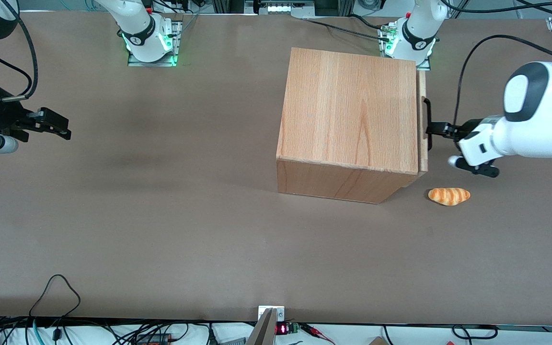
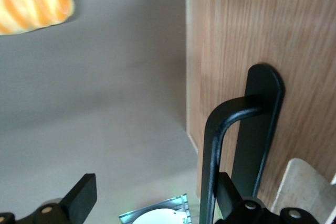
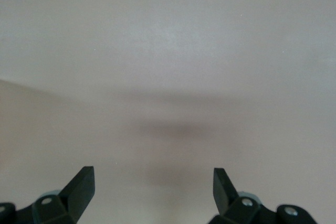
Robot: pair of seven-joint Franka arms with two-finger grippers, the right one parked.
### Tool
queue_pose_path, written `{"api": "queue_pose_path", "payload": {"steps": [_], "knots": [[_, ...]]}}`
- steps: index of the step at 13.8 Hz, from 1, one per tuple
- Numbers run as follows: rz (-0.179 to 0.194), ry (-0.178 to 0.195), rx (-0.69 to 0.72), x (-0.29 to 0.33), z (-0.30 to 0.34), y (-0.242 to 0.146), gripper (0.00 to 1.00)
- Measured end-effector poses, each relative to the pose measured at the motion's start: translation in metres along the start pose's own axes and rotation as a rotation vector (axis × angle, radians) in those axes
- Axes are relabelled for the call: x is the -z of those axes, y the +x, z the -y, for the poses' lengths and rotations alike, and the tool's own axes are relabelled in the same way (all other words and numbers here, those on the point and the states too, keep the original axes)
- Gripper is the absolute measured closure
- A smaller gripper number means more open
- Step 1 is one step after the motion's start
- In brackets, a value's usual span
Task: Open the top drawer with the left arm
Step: 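Pull the drawer out of the cabinet with the left gripper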
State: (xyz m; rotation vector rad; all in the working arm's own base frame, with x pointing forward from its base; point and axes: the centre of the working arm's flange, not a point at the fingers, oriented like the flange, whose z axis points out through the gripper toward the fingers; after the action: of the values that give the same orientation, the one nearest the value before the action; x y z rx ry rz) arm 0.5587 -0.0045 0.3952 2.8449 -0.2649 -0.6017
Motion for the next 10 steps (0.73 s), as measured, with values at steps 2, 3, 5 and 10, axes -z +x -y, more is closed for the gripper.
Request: {"api": "queue_pose_path", "payload": {"steps": [2, 3, 5, 10], "knots": [[-0.007, -0.009, 0.008, 0.003, 0.019, -0.005, 0.0], [-0.009, -0.013, 0.01, 0.004, 0.025, -0.006, 0.0], [-0.01, -0.018, 0.006, 0.004, 0.033, -0.008, 0.0], [-0.005, -0.004, 0.023, -0.003, 0.059, -0.012, 0.0]]}}
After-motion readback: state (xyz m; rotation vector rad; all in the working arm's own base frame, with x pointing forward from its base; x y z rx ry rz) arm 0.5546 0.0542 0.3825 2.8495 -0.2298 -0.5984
